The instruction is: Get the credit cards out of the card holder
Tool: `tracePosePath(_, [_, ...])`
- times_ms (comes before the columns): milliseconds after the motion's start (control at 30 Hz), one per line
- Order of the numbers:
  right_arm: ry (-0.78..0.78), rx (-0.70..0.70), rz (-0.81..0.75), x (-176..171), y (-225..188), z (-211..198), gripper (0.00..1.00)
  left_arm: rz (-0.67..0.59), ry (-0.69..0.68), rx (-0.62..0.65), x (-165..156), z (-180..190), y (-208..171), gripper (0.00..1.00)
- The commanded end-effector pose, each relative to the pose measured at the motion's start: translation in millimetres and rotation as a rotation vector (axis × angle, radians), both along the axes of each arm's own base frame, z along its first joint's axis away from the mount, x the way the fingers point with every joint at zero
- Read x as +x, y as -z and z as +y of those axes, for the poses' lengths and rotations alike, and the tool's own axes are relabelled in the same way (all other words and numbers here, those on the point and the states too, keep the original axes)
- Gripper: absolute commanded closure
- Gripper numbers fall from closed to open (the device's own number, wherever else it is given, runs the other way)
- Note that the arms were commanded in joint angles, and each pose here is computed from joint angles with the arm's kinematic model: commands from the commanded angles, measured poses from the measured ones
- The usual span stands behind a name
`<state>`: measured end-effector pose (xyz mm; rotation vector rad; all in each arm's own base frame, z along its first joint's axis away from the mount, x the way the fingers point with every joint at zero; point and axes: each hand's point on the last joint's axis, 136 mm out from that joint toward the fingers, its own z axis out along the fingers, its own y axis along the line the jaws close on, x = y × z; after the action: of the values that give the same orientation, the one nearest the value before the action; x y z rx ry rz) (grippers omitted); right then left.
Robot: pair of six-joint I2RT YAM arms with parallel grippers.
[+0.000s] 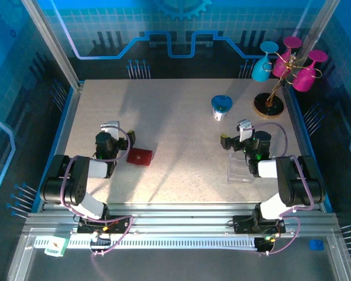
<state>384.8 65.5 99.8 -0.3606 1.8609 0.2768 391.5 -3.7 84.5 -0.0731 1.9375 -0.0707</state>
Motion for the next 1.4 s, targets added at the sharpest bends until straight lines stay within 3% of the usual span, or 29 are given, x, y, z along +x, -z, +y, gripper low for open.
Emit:
tracePosePath(0, [0.024, -0.001, -0.026, 3, -4, -7, 0.0, -0.036, 0.029, 0.008, 7, -6, -11, 0.01])
tracePosePath(1100, [0.047, -0.001, -0.019, 5, -3, -11, 0.0, -0.035, 0.03, 0.004, 7, -6, -11, 0.01])
tracePosePath(1367, [0.175, -0.014, -0.025, 6, -14, -28, 0.0, -0.006, -0.004, 0.07, 9, -8, -30, 0.01])
